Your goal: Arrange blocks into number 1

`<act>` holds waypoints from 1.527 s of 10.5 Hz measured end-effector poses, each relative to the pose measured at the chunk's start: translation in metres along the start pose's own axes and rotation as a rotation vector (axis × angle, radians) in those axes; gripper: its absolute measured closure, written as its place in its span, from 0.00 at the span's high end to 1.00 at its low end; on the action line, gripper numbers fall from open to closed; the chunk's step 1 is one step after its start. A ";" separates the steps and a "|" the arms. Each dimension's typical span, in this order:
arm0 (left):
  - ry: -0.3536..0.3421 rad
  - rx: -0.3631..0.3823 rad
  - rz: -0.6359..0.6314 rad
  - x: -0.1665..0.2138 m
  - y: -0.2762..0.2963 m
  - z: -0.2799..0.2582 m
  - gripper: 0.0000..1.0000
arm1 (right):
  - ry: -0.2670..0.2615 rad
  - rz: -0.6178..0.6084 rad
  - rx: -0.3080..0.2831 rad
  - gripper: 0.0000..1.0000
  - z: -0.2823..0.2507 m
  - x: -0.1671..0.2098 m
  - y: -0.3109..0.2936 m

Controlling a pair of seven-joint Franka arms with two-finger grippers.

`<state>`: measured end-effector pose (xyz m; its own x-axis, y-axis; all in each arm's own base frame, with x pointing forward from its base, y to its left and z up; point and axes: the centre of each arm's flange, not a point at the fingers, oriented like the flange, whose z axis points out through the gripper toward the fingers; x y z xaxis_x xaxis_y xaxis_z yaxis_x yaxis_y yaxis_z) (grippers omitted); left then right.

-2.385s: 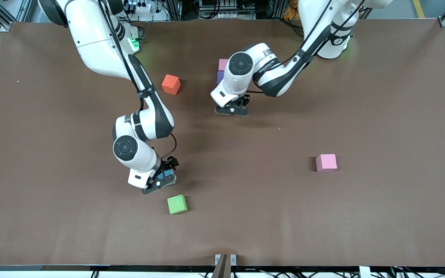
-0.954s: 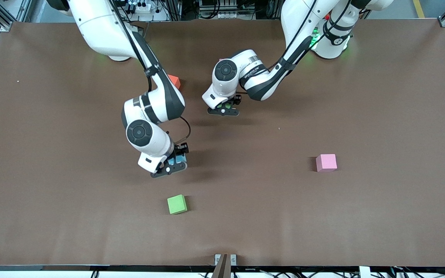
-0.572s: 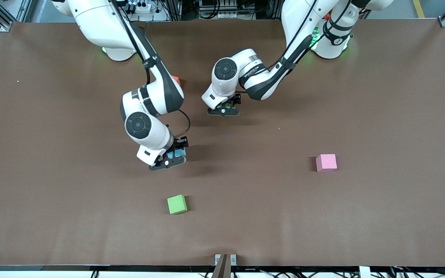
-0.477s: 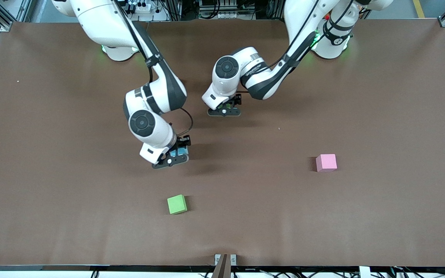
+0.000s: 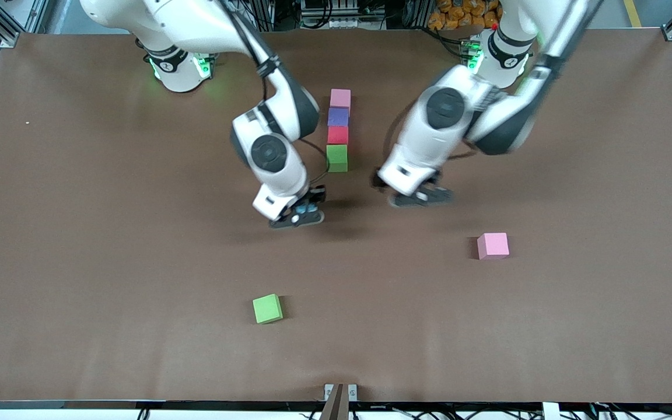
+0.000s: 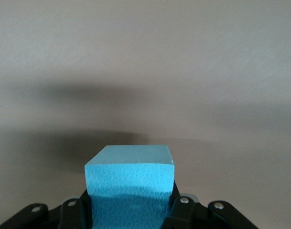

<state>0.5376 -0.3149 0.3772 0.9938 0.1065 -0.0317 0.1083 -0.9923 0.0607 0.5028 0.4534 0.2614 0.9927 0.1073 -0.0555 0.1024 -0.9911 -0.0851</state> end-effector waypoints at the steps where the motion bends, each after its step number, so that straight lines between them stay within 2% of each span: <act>1: 0.006 0.008 0.013 0.019 -0.032 -0.009 1.00 | 0.007 0.011 -0.003 0.56 0.014 -0.017 -0.022; 3: 0.009 0.038 0.073 0.045 -0.091 -0.028 1.00 | 0.002 0.007 -0.021 0.56 0.042 -0.046 -0.054; 5: -0.002 0.064 0.139 0.054 -0.124 -0.038 1.00 | -0.007 0.007 -0.035 0.56 0.057 -0.064 -0.070; 8: 0.002 0.075 0.164 0.048 -0.122 -0.052 1.00 | -0.010 -0.006 -0.039 0.56 0.060 -0.074 -0.079; 12: 0.057 0.093 0.164 0.035 -0.120 -0.100 1.00 | -0.017 -0.012 -0.048 0.56 0.064 -0.078 -0.080; 16: 0.082 0.091 0.163 0.034 -0.119 -0.118 1.00 | -0.015 -0.017 -0.055 0.56 0.065 -0.079 -0.079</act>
<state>0.5616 -0.1859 0.4869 0.9971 -0.0550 0.0529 -0.0533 -0.9980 -0.0326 0.4126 0.5279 0.2076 0.9897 0.1250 -0.0692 0.1231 -0.9919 -0.0312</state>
